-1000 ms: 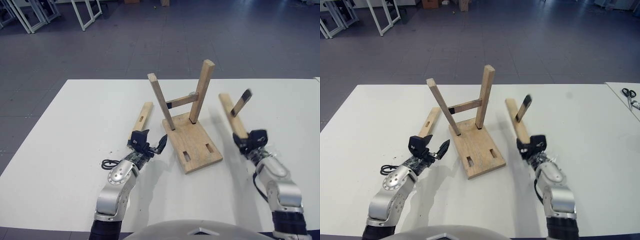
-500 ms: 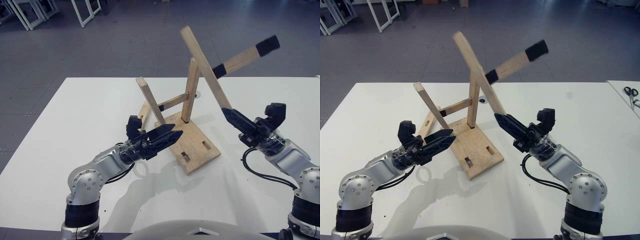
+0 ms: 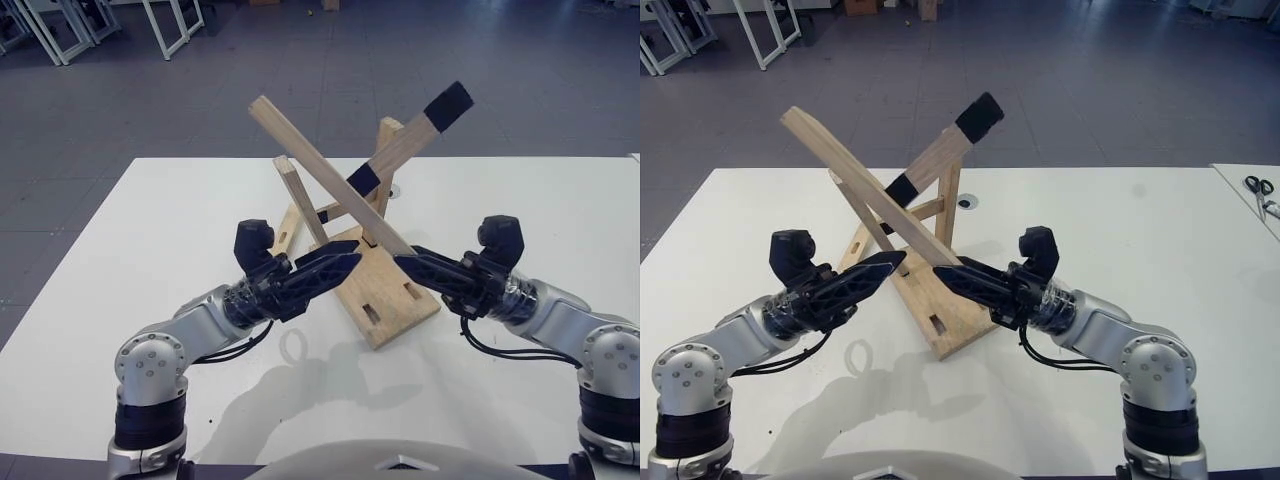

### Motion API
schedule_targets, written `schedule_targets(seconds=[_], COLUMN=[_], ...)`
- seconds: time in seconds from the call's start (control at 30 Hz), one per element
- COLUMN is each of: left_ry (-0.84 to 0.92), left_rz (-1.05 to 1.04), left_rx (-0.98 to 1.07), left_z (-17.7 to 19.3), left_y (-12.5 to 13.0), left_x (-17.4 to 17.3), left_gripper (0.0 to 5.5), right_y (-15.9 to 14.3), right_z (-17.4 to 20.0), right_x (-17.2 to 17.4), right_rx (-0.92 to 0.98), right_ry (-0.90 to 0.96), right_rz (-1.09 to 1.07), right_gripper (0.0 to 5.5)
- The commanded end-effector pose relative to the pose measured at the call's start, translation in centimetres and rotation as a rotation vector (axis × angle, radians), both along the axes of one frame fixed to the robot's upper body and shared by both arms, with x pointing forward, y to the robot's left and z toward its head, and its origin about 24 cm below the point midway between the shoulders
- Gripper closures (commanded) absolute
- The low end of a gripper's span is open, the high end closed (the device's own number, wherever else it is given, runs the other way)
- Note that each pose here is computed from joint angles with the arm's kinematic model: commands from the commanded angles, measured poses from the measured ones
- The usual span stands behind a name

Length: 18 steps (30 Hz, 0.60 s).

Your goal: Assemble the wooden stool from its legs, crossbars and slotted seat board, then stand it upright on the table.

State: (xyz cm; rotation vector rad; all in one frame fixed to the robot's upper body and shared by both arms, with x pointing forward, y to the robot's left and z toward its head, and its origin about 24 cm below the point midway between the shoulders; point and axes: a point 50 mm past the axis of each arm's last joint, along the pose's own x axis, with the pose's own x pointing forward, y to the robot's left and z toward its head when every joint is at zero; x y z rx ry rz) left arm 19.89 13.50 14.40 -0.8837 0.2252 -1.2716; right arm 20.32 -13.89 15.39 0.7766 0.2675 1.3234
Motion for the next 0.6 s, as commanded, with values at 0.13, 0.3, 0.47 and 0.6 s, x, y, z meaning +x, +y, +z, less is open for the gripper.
schedule_targets(seconds=[0.13,0.3,0.47,0.6], left_ry=[-0.005,-0.004,0.039,0.059], left_rz=[-0.011,-0.104,-0.084,-0.079], left_rx=[0.016,-0.069,-0.074,-0.066], left_z=[0.0,1.4,1.3,1.0], left_y=[-0.1,0.4,0.6,0.5], left_x=[0.1,-0.8,-0.3,-0.2], left_gripper=[1.28,1.28,1.7,2.34], right_y=[0.7,0.8,1.0,1.2], right_z=[-0.9,-1.5,-1.6,-1.6], right_x=[-0.8,-0.8,-1.2,-1.5], right_rx=[-0.032,-0.052,-0.055,-0.058], right_ry=[0.03,0.041,0.04,0.044], right_rz=[0.103,0.117,0.154,0.194], right_gripper=[3.48,3.48,3.48,3.48])
